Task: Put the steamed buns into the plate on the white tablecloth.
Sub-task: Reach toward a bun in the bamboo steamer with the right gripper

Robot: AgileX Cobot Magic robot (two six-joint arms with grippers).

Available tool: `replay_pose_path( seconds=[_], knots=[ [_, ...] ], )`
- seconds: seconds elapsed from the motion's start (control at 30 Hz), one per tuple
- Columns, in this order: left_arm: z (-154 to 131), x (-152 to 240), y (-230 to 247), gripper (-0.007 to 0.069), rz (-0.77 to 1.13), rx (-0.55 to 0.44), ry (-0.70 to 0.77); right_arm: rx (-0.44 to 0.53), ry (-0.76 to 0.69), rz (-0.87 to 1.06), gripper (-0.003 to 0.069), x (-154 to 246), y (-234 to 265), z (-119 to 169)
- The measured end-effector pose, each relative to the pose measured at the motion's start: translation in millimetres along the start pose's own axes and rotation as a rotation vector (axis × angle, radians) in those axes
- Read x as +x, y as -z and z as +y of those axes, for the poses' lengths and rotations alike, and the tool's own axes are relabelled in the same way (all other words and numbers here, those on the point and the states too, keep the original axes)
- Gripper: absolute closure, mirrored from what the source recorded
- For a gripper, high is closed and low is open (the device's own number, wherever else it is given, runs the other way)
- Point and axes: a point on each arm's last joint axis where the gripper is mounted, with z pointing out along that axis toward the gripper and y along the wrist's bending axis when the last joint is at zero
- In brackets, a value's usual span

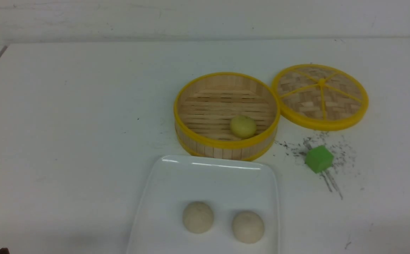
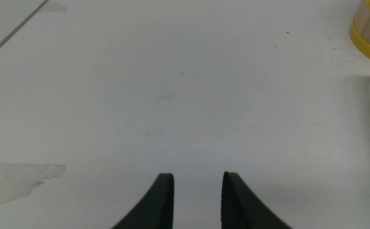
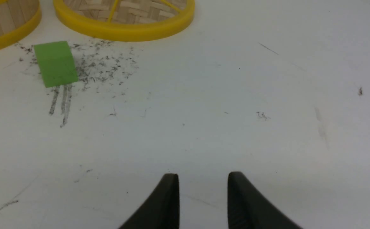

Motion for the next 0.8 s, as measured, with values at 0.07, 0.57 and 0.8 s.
replay_pose_path(
  seconds=[0.07,0.57,0.8],
  knots=[
    [0.0,0.0,0.0,0.0384,0.0,0.0,0.0,0.0,0.0,0.0,0.0417,0.0,0.0,0.0],
    [0.0,0.0,0.0,0.0384,0.0,0.0,0.0,0.0,0.0,0.0,0.0417,0.0,0.0,0.0],
    [0.0,0.0,0.0,0.0384,0.0,0.0,0.0,0.016,0.037,-0.002,0.0417,-0.2,0.0,-1.5]
  ],
)
